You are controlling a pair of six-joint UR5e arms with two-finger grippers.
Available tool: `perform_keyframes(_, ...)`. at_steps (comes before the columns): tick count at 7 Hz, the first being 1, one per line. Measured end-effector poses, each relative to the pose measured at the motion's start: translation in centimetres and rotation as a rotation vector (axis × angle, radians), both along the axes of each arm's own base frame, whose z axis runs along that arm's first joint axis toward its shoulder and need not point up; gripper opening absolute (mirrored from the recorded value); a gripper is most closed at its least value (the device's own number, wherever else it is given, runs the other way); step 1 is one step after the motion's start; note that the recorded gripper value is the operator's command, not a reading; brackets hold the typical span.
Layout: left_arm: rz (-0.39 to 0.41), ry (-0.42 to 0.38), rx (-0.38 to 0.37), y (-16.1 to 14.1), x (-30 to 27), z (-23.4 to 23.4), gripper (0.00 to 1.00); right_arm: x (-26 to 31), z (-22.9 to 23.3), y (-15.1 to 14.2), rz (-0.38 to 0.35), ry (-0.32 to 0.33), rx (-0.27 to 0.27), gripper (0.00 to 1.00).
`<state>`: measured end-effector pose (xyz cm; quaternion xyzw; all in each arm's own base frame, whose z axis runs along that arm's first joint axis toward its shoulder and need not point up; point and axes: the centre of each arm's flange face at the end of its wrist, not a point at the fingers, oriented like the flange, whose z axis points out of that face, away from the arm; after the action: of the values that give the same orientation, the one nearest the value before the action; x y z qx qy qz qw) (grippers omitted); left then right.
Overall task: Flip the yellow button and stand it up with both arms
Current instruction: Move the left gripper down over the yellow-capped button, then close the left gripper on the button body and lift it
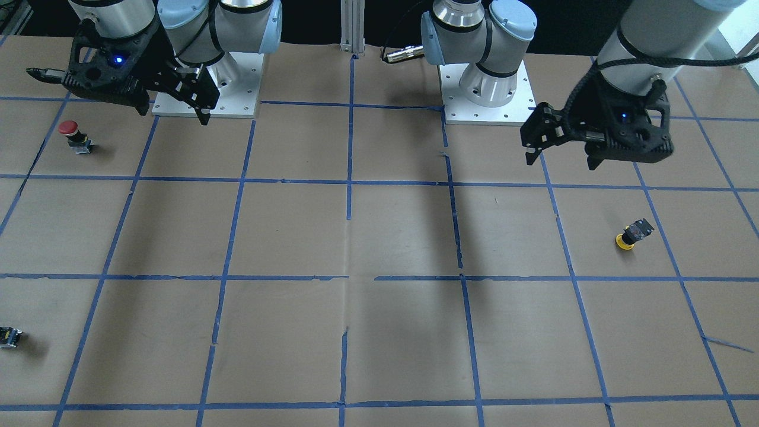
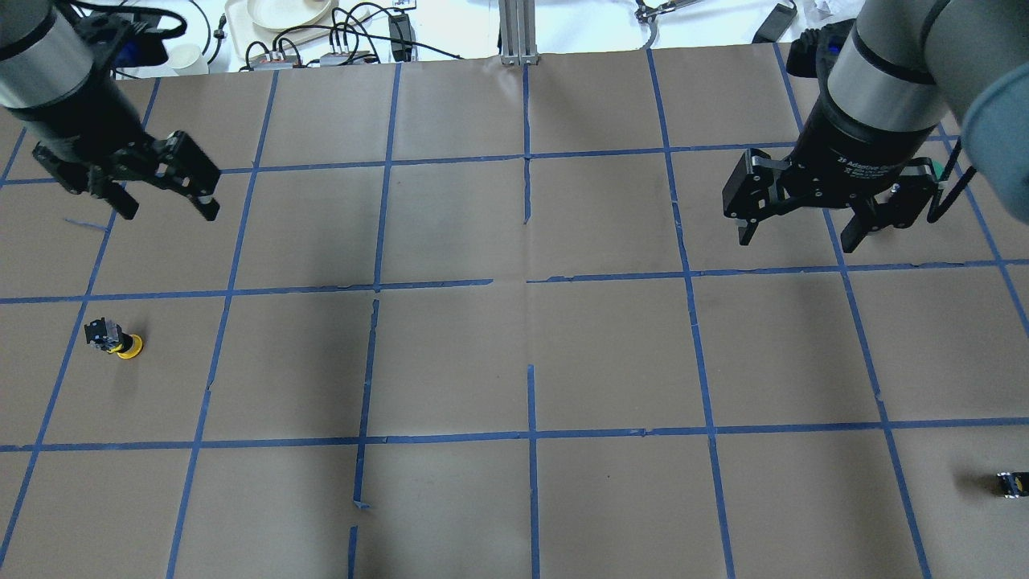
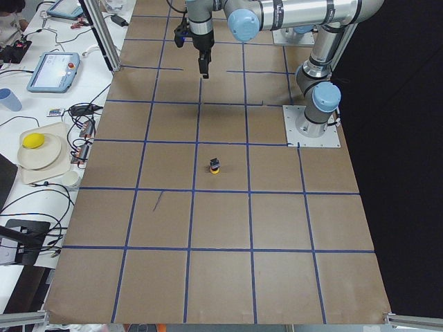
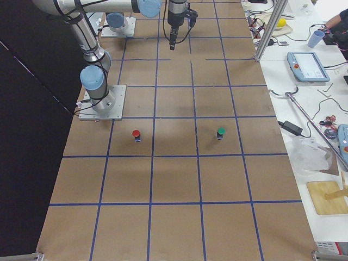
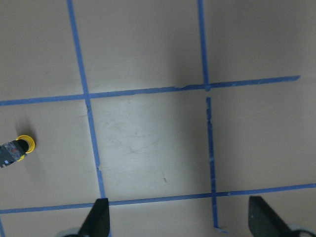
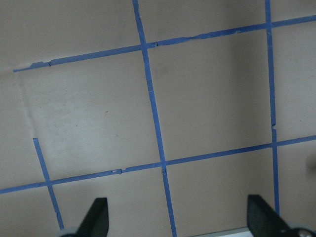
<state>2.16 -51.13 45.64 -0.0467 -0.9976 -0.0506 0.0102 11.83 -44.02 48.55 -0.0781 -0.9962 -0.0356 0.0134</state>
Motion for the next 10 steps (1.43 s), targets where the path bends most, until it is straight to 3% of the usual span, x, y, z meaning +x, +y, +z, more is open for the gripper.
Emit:
perform_keyframes(2,-0.111,0.021,-0.003,1.1,7.1,-4.0,1.0,-0.2,0.1,0.0,-0.005,-0.006,-0.002,1.0)
perform_keyframes(5,-0.41,0.059,-0.013,3.8,13.2,-9.4,1.0,0.1,0.2,0.1,-0.001,-0.011,-0.008,1.0)
perform_keyframes(8,-0.7,-0.031,-0.077,4.5,17.7,-15.0,0.99,0.1,0.2,-0.2,0.002,-0.008,-0.023,1.0)
perform_keyframes(10,-0.813,0.013,-0.091,4.5,21.2,-18.7,0.98,0.1,0.1,-0.1,0.003,-0.007,-0.023,1.0)
